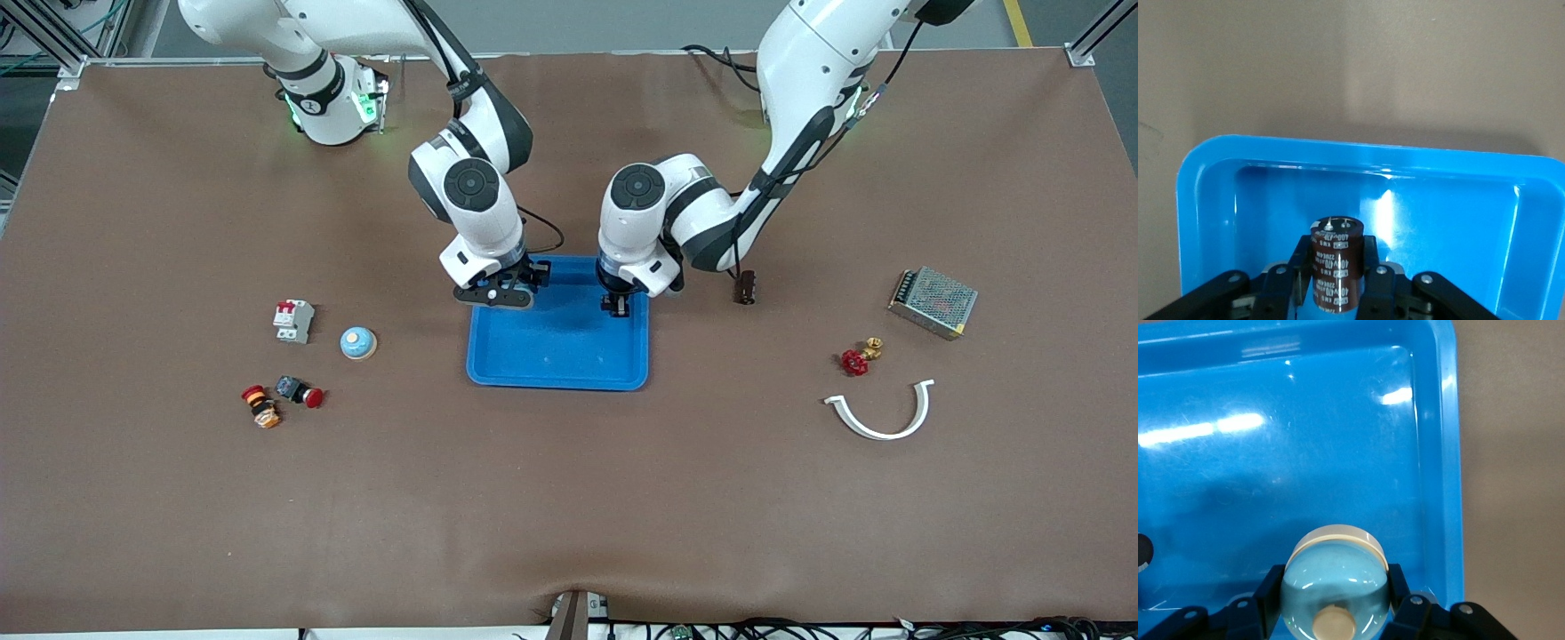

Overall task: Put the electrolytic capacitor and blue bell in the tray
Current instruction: 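Lower and release the bell and capacitor into the blue tray with both grippers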

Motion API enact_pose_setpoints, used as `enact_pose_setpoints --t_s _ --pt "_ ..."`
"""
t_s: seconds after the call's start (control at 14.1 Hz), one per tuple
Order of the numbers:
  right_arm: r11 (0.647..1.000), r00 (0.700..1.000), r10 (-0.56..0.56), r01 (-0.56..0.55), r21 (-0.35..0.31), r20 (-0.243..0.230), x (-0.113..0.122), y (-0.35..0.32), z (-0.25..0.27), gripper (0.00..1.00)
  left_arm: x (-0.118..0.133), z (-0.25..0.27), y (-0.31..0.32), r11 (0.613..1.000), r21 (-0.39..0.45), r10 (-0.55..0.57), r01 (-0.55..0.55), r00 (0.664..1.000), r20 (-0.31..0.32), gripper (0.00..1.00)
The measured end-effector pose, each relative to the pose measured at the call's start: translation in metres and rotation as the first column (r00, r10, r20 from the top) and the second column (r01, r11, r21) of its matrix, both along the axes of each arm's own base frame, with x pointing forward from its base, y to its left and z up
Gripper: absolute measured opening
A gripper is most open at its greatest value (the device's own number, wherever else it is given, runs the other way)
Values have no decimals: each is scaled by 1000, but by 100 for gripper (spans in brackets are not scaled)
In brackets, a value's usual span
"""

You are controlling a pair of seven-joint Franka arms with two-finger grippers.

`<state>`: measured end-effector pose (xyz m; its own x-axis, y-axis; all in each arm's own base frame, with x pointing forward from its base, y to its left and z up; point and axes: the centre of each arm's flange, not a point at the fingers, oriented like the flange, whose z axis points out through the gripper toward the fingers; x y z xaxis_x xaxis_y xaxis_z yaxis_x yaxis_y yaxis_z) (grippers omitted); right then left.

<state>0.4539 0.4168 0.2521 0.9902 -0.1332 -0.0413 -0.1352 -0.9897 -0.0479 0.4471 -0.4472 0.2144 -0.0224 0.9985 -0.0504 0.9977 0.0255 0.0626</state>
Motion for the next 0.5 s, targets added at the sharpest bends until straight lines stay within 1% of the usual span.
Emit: enact_pose_setpoints --t_s 0.14,0.5 --pt "1000 1000 -1 1 -7 -6 -2 -3 -5 66 0 -3 -1 1000 2 -4 4 1000 -1 34" --pt "1000 1000 -6 6 -9 3 -3 -7 -23 66 -9 -15 -9 1000 8 -20 20 1000 -20 34"
